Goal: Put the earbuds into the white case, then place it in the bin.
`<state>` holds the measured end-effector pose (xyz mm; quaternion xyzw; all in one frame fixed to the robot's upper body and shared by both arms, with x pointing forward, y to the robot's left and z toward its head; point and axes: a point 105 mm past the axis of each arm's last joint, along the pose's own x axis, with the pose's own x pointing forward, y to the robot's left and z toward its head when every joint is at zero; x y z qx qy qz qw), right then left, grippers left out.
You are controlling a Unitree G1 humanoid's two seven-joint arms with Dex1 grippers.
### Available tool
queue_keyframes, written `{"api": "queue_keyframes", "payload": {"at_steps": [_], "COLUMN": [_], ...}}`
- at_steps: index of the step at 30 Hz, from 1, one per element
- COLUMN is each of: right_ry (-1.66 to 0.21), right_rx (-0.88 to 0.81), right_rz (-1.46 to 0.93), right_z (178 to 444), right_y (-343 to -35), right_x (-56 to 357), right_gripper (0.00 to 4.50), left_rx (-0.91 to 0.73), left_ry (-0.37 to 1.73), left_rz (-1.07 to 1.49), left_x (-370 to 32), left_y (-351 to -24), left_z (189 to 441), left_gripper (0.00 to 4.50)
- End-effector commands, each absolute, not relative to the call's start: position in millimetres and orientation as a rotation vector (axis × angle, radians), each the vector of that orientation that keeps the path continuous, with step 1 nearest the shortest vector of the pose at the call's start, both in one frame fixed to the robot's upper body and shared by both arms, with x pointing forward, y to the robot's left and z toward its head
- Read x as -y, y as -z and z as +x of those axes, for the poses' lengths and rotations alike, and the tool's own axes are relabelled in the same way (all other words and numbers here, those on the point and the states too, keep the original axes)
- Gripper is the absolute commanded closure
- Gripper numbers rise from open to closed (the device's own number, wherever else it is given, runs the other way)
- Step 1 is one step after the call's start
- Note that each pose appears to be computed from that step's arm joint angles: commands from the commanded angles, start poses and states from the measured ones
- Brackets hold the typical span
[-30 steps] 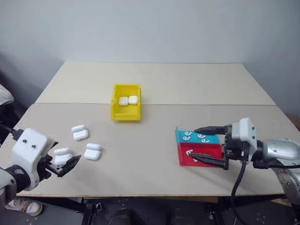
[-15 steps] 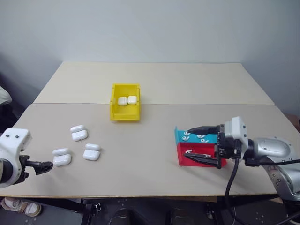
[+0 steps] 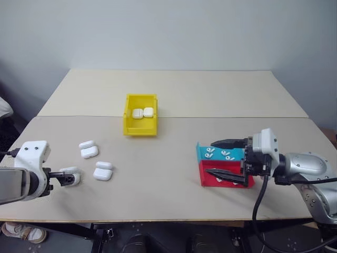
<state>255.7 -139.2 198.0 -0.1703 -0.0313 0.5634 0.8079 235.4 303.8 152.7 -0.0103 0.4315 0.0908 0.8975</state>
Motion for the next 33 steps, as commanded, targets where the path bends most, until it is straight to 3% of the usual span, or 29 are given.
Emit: {"api": "queue_keyframes", "payload": {"at_steps": [1, 33], "right_ry": [-1.2, -1.15], "right_rx": [0.117, 0.145], "right_rz": [-0.378, -0.349], "right_z": [251.9, 252.5], "right_y": [-206.4, -206.0], "right_x": [136.7, 129.4], "right_gripper": [0.0, 0.0], "left_rx": [-0.885, -1.009], "left_ry": [-0.217, -0.276], "left_rz": [-0.051, -0.13], "left_x": [-304.4, -297.9], "left_y": [-150.3, -114.2], "left_z": [243.6, 263.1], "left_gripper": [0.05, 0.05]}}
